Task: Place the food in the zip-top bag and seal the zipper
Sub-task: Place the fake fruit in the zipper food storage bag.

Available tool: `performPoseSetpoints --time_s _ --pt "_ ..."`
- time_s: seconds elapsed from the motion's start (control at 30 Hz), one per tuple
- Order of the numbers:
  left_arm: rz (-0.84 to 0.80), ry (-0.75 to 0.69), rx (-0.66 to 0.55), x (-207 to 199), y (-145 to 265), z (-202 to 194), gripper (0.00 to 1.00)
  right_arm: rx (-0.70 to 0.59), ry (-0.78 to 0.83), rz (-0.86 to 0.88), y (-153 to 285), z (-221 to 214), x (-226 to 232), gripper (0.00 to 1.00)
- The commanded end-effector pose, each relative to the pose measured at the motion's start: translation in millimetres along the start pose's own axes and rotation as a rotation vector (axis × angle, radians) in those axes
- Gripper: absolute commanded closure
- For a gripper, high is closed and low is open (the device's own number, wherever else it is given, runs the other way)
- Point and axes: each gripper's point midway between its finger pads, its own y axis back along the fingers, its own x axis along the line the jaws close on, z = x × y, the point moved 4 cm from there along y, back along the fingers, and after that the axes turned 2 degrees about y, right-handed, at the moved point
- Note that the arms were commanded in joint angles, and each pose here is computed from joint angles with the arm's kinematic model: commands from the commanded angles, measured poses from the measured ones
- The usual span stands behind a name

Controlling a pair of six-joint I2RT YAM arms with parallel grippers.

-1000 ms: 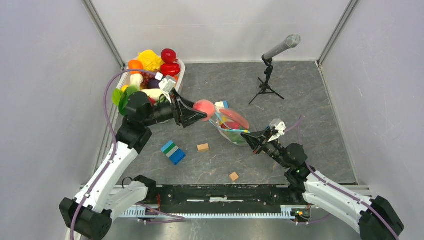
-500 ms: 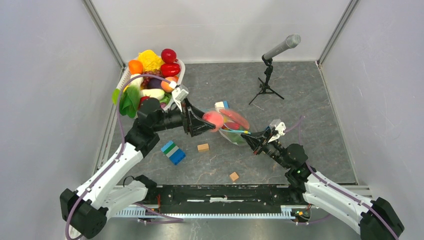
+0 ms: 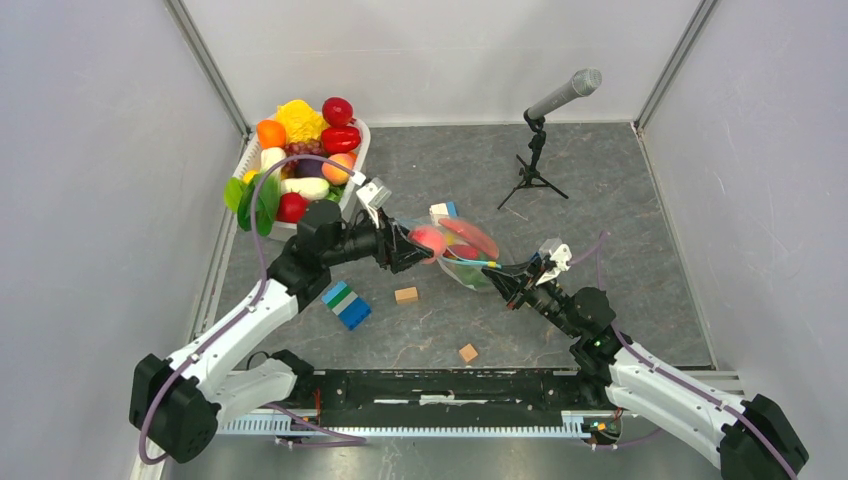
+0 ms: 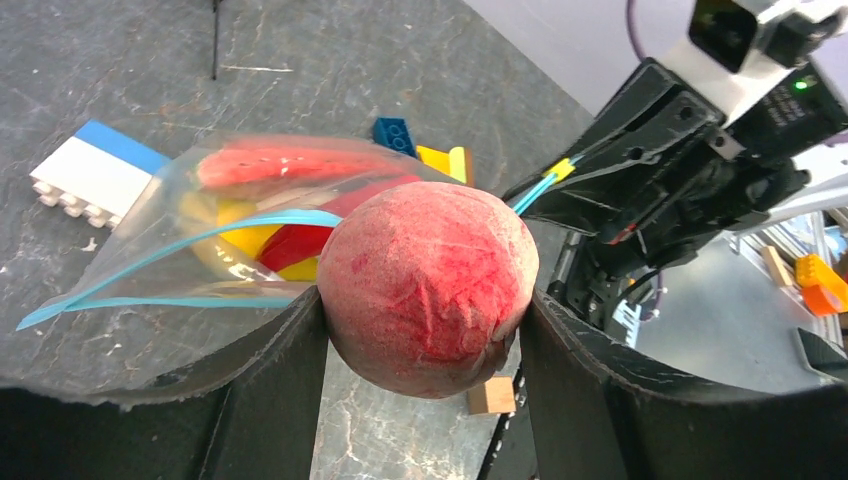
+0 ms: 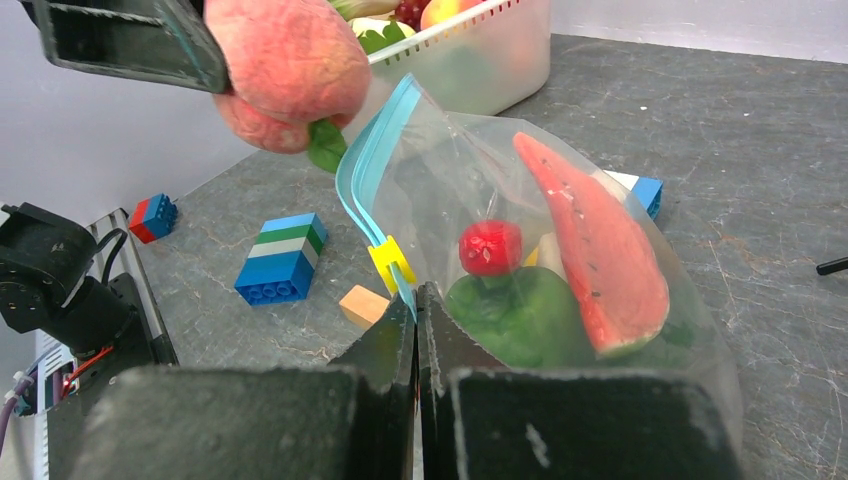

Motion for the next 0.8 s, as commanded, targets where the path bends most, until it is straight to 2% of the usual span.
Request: performPoseSetpoints --time_s 0.0,0.2,0.33,0.53,0.77 --pt "0.049 -0.097 -0.056 13 -5 7 0.57 -0.063 0.012 0.011 -2 16 3 1.00" --pt "-0.065 -0.118 -0.190 -11 -3 34 0.56 -0.068 0.010 0.012 -1 16 3 1.00" --pt "-0.040 -0.160 -0.214 -16 6 45 0.55 -0.076 0.010 0.013 0 18 4 1.00" --pt "0.011 -0.150 -0.249 2 0 30 0.54 -0.079 0.004 0.019 2 15 4 1.00" --pt "0.028 -0.084 -0.171 25 -13 -9 0.54 -0.077 0.001 0.019 1 15 4 1.00"
